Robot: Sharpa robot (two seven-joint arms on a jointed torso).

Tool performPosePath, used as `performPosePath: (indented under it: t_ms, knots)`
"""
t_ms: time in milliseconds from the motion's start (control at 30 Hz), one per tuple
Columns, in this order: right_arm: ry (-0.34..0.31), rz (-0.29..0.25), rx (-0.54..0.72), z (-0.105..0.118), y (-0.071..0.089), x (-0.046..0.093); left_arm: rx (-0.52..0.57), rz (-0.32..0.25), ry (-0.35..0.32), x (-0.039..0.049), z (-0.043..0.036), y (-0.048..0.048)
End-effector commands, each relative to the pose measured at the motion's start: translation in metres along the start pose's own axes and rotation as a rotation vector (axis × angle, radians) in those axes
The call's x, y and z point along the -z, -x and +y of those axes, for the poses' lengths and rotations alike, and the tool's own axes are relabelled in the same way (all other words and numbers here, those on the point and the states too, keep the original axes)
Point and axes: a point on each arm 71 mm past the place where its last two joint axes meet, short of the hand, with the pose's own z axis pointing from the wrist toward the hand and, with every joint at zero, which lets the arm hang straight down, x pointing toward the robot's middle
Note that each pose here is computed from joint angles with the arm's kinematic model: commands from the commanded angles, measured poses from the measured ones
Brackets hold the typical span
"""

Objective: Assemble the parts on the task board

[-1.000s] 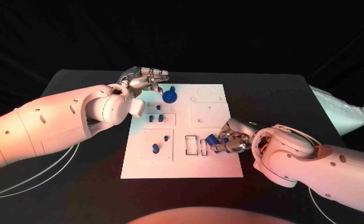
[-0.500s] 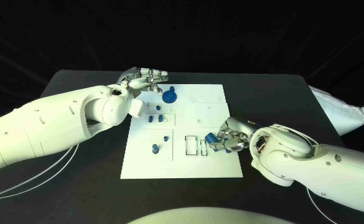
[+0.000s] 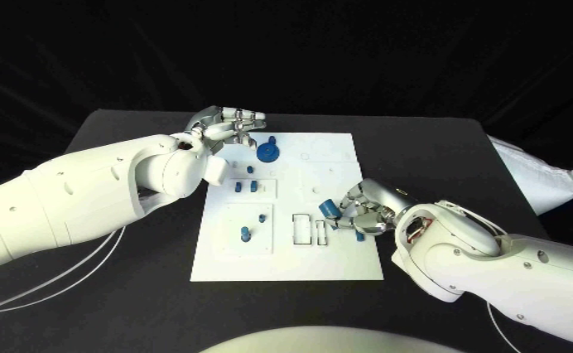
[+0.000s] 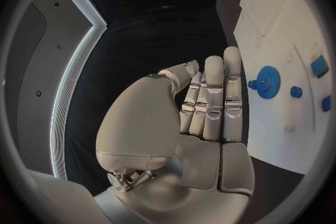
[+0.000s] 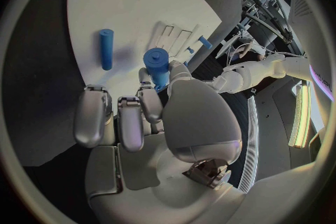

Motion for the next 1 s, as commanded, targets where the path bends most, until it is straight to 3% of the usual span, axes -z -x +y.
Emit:
performPosePath:
  t_ms: [33, 500, 1000]
  knots:
    - [0.016, 0.015, -0.037, 0.005, -0.002, 0.0, 0.001, 0.02, -0.009, 0.0, -0.0008, -0.0023]
    - [0.034, 0.183, -0.01, 0.024, -0.028, -0.006, 0.002, 0.024, -0.009, -0.0005, -0.0007, -0.004]
    - [0.039, 0.173, 0.001, 0.029, -0.032, -0.012, 0.003, 0.024, -0.008, -0.0004, -0.0007, -0.0042]
